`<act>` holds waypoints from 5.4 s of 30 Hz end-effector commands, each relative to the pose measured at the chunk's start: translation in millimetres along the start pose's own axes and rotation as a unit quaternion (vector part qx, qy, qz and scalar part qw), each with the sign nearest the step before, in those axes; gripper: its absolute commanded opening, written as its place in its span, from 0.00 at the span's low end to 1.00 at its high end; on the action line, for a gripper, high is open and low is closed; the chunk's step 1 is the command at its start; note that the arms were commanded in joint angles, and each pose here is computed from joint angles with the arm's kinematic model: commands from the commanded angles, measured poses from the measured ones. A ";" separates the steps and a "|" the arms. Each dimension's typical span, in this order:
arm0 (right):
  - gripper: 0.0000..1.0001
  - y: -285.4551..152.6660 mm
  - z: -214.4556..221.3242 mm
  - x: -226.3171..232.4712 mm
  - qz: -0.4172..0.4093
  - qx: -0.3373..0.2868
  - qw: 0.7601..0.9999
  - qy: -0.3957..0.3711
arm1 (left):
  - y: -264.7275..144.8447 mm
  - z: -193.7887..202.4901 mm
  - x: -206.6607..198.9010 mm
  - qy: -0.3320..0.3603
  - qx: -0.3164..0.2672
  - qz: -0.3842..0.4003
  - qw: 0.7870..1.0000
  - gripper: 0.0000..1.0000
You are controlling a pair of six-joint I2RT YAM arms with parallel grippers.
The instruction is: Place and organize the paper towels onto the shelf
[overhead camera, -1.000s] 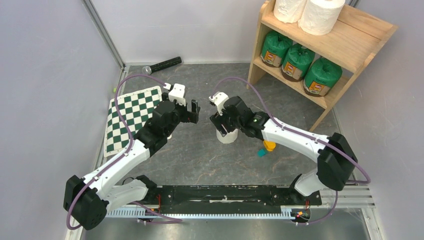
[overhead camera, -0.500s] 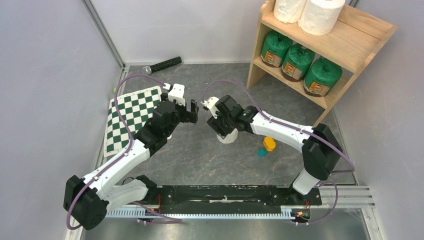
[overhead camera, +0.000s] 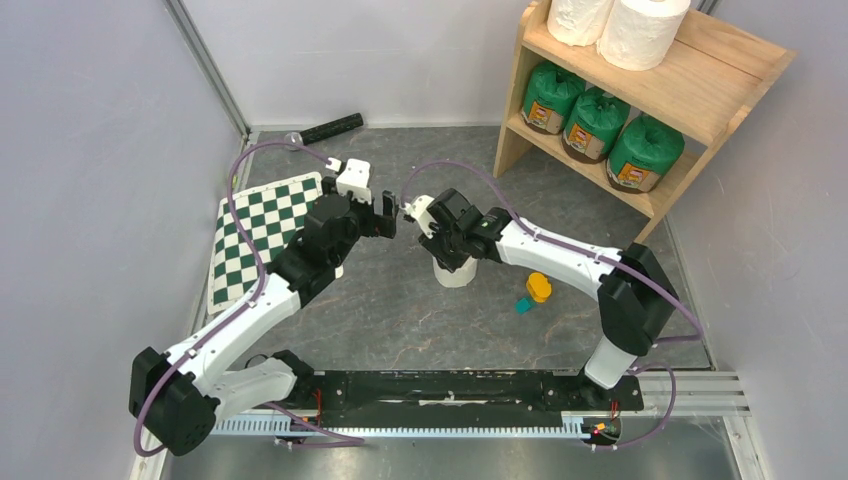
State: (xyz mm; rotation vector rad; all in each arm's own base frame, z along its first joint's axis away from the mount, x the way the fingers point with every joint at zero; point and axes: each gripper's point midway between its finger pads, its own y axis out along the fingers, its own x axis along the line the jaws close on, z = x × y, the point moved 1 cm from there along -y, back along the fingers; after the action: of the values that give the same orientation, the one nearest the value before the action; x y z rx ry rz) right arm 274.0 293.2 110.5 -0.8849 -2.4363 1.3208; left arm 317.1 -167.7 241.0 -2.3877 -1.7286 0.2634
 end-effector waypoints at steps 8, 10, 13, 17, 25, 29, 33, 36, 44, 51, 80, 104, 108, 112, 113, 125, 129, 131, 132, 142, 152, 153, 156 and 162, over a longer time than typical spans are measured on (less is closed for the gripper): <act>0.08 -89.5 -73.8 -41.9 0.086 -0.075 0.993 -0.011 | 11.6 -75.6 11.0 0.063 -0.099 -0.034 0.992 0.99; 0.07 -113.3 -83.4 -57.8 0.124 -0.086 0.989 -0.005 | 11.1 -79.2 12.4 0.069 -0.104 -0.038 0.991 0.99; 0.05 -153.7 -95.2 -86.4 0.186 -0.105 0.977 0.012 | 9.6 -79.5 14.0 0.074 -0.104 -0.041 0.991 0.99; 0.03 -209.5 -101.7 -131.5 0.270 -0.126 0.953 0.046 | 5.4 -71.3 16.8 0.075 -0.096 -0.044 0.992 0.99; 0.00 -309.5 -106.0 -183.4 0.389 -0.188 0.897 0.093 | -7.2 -55.2 21.2 0.071 -0.078 -0.047 0.993 0.99; 0.00 -354.1 -107.8 -189.4 0.426 -0.235 0.867 0.106 | -13.5 -50.1 19.9 0.070 -0.071 -0.043 0.994 0.99; 0.00 -393.6 -113.4 -186.6 0.433 -0.298 0.843 0.114 | -19.9 -42.8 20.6 0.064 -0.064 -0.042 0.995 0.99; 0.00 -414.1 -116.6 -183.3 0.431 -0.333 0.830 0.115 | -25.4 -30.5 23.1 0.066 -0.047 -0.043 0.996 0.99; 0.00 -451.2 -109.2 -193.8 0.487 -0.343 0.792 0.133 | -33.7 -25.0 26.9 0.068 -0.041 -0.046 0.996 0.99; 0.00 -462.9 -103.0 -215.0 0.535 -0.323 0.767 0.143 | -38.4 -20.3 26.6 0.063 -0.037 -0.040 0.997 0.99; 0.50 -473.1 -66.1 -300.3 0.565 -0.335 0.725 0.205 | -36.6 -12.1 25.3 0.068 -0.030 -0.035 0.997 0.99; 0.55 -484.7 -61.2 -349.9 0.622 -0.322 0.686 0.198 | -37.8 -12.9 25.6 0.068 -0.032 -0.035 0.997 0.99; 0.71 -490.7 -71.4 -349.7 0.616 -0.346 0.684 0.185 | -38.7 -14.1 25.8 0.067 -0.034 -0.035 0.997 0.99; 0.78 -504.2 -82.0 -344.2 0.611 -0.376 0.675 0.169 | -39.1 -14.6 25.6 0.067 -0.035 -0.034 0.997 0.99; 0.78 -507.4 -84.0 -342.1 0.610 -0.383 0.673 0.166 | -39.4 -15.0 25.6 0.066 -0.036 -0.034 0.997 0.99; 0.91 -513.7 -84.6 -318.2 0.591 -0.413 0.681 0.129 | -40.6 -16.8 23.2 0.061 -0.039 -0.027 0.997 0.99; 0.90 -504.5 -73.9 -310.9 0.579 -0.411 0.688 0.147 | -41.2 -17.5 23.2 0.060 -0.040 -0.027 0.997 0.99; 0.89 -501.8 -66.6 -302.7 0.572 -0.415 0.690 0.157 | -41.7 -18.6 23.0 0.058 -0.042 -0.027 0.997 0.99; 0.89 -502.2 -64.1 -296.3 0.566 -0.421 0.691 0.157 | -41.6 -18.4 22.7 0.057 -0.041 -0.026 0.997 0.99; 0.98 -490.6 -17.8 -216.3 0.525 -0.499 0.682 0.103 | -44.0 -61.3 20.0 0.054 -0.089 -0.026 0.994 0.99; 0.98 -427.2 67.5 -164.6 0.512 -0.493 0.693 0.123 | -50.0 -116.3 30.0 0.084 -0.152 -0.062 0.983 0.99; 0.98 -420.4 74.9 -160.1 0.509 -0.491 0.696 0.124 | -53.6 -118.1 32.8 0.085 -0.155 -0.068 0.982 0.99; 0.98 -413.8 95.5 -151.9 0.517 -0.488 0.688 0.142 | -66.4 -119.4 40.1 0.075 -0.163 -0.081 0.980 0.99; 0.98 -423.6 130.9 -142.8 0.564 -0.462 0.663 0.171 | -102.8 -118.2 59.9 0.057 -0.190 -0.112 0.974 1.00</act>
State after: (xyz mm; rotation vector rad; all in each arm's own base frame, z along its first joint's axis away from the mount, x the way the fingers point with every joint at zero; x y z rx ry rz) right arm 173.7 -39.6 399.8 -2.7473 -2.1764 -0.2356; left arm 288.0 -110.3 362.1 -2.4029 -2.0016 -0.1794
